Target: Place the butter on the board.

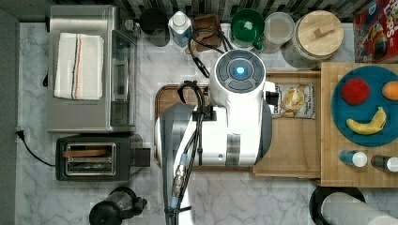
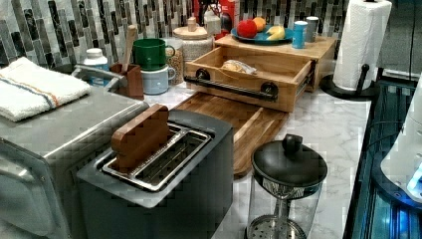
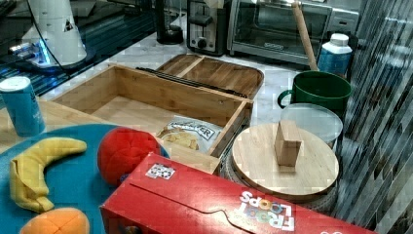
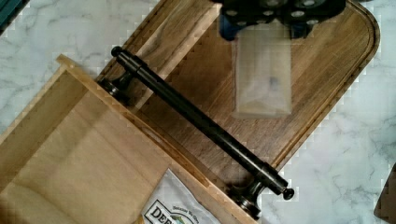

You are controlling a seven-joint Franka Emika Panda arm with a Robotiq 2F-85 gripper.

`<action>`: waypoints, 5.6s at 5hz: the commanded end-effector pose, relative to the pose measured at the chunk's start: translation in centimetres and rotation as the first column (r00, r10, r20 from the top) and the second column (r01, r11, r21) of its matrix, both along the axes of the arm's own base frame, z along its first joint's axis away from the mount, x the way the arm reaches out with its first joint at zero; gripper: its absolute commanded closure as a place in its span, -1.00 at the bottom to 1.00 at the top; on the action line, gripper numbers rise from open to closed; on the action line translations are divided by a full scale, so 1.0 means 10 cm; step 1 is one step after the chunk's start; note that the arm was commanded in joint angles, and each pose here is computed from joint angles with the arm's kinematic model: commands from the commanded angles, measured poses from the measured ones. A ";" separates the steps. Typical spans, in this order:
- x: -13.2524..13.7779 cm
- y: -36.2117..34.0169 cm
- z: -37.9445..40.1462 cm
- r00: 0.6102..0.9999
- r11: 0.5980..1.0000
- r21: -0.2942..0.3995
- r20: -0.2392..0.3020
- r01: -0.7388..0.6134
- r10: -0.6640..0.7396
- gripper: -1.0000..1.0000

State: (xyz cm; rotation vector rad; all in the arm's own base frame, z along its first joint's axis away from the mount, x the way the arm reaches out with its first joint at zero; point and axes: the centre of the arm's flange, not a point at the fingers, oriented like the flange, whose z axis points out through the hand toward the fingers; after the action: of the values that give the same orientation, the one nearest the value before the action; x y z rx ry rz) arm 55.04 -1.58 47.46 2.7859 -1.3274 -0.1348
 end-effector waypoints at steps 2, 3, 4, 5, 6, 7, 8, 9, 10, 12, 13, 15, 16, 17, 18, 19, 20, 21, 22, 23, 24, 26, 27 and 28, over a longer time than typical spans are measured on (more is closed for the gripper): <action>-0.51 0.36 -0.05 0.985 0.987 -0.017 0.066 0.158 -0.157 1.00; -0.72 0.57 -0.14 0.960 0.962 0.000 0.065 0.273 -0.272 1.00; -0.92 0.76 -0.29 0.935 0.939 -0.018 0.099 0.343 -0.340 1.00; -1.05 0.84 -0.51 0.914 0.916 0.001 0.068 0.401 -0.400 1.00; -1.12 0.92 -0.76 0.904 0.904 0.002 0.039 0.427 -0.427 1.00; -1.19 0.92 -1.01 0.884 0.883 0.038 0.013 0.467 -0.468 1.00; -1.28 0.99 -1.26 0.877 0.877 0.038 0.022 0.479 -0.480 1.00; -1.35 1.12 -1.46 0.871 0.872 0.024 0.052 0.488 -0.489 1.00; -1.35 1.29 -1.61 0.868 0.871 0.007 0.082 0.491 -0.490 1.00; -1.22 1.39 -1.82 0.853 0.859 0.034 0.109 0.510 -0.510 1.00; -1.18 1.31 -2.02 0.850 0.855 0.037 0.102 0.517 -0.517 1.00; -1.17 1.24 -2.12 0.858 0.863 0.033 0.095 0.505 -0.506 -1.00; -1.15 1.33 -2.09 0.857 0.864 0.007 0.125 0.504 -0.501 -1.00; -1.09 1.36 -2.06 0.859 0.867 0.010 0.132 0.498 -0.495 -1.00; -1.09 1.36 -2.06 0.859 0.867 0.010 0.132 0.499 -0.495 -1.00; -1.09 1.36 -2.06 0.859 0.867 0.010 0.132 0.498 -0.495 -1.00; -1.09 1.36 -2.06 0.859 0.867 0.010 0.131 0.498 -0.495 -1.00; -1.09 1.36 -2.06 0.859 0.867 0.010 0.131 0.498 -0.495 -1.00; -1.09 1.36 -2.06 0.859 0.867 0.010 0.131 0.498 -0.495 -1.00; -1.09 1.36 -2.06 0.859 0.867 0.010 0.132 0.498 -0.495 -1.00; -1.09 1.36 -2.06 0.859 0.867 0.011 0.132 0.498 -0.495 -1.00; -1.09 1.36 -2.06 0.859 0.867 0.010 0.131 0.498 -0.495 -1.00; -1.09 1.36 -2.06 0.859 0.867 0.010 0.132 0.499 -0.496 -1.00; -1.09 1.36 -2.06 0.859 0.867 0.010 0.132 0.498 -0.495 -1.00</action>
State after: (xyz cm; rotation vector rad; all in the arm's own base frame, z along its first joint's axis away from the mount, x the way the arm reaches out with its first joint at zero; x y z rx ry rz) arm 40.98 10.41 23.51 2.3720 -1.9407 -0.0469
